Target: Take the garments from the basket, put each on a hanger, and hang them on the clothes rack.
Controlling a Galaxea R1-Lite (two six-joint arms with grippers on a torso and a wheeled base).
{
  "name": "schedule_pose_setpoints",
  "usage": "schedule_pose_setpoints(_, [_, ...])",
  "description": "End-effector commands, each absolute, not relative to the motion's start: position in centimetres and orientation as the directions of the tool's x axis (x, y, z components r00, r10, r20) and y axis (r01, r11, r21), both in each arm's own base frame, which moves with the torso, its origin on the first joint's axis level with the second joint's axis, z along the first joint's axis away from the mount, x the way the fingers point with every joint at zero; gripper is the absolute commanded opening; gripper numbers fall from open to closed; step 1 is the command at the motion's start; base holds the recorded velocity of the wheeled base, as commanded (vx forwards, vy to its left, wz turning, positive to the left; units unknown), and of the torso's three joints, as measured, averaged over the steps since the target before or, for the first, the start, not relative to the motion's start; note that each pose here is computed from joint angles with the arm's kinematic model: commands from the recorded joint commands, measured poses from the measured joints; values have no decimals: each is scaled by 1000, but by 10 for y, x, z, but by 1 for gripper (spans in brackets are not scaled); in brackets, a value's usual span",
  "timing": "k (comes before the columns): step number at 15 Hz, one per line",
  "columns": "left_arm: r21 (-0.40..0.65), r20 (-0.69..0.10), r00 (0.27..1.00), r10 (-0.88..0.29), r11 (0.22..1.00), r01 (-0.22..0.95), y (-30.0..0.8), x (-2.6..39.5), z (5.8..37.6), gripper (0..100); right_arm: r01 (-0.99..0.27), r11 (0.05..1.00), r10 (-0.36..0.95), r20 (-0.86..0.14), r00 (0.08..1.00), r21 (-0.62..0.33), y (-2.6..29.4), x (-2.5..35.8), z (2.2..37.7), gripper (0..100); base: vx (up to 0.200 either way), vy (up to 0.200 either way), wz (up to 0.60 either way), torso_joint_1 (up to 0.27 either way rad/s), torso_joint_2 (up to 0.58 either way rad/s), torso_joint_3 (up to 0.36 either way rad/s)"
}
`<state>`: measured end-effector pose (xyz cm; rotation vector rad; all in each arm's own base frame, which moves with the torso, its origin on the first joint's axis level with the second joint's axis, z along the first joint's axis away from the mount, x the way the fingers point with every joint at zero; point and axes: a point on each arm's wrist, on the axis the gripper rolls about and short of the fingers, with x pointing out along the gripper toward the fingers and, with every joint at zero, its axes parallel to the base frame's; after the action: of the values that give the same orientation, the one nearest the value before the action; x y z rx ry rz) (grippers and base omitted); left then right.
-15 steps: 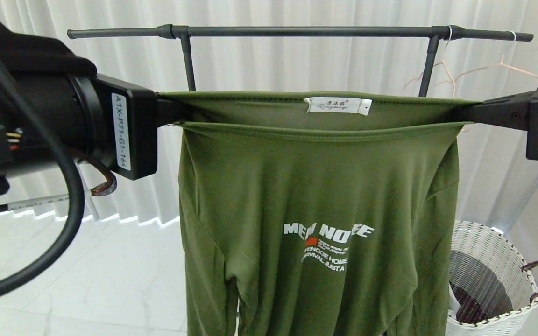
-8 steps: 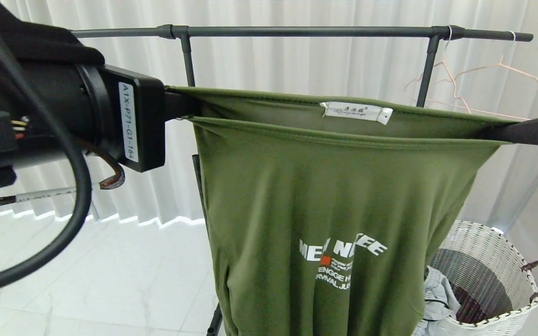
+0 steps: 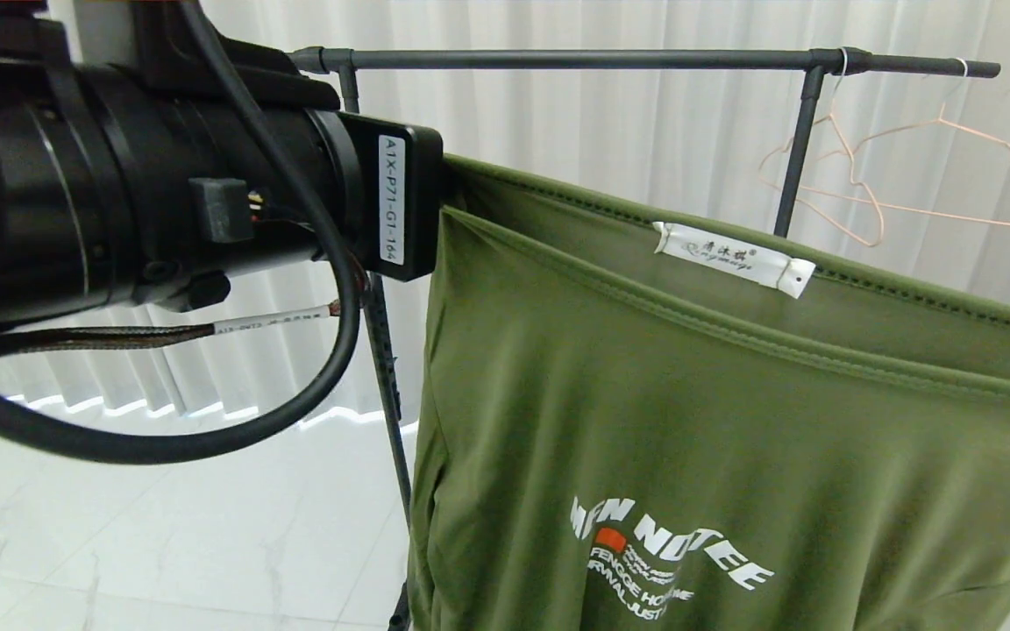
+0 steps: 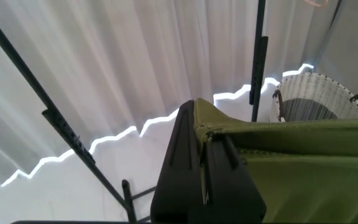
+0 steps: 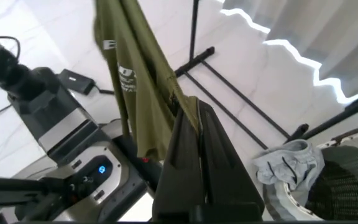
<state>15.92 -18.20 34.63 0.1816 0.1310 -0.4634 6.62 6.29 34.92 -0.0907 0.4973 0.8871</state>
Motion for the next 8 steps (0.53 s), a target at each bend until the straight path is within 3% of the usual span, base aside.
schedule_pose_setpoints(1, [148, -183, 884, -430, 877, 457, -185, 162, 342, 0, -767, 630, 726, -444, 525, 123, 61, 63, 349, 0, 0, 0, 0, 0, 0, 0])
schedule_pose_setpoints(4, [89, -196, 884, -425, 890, 447, -178, 156, 343, 0, -704, 706, 652, -461, 603, 77, 65, 72, 350, 0, 0, 0, 0, 0, 0, 0])
schedule_pose_setpoints(5, [59, -227, 877, -423, 893, 446, -166, 145, 346, 0, -661, 749, 609, -444, 657, 49, 69, 81, 352, 0, 0, 0, 0, 0, 0, 0])
schedule_pose_setpoints(8, [15, -331, 828, -452, 875, 484, -134, 106, 347, 0, -653, 757, 621, -357, 698, 40, 90, 106, 360, 0, 0, 0, 0, 0, 0, 0])
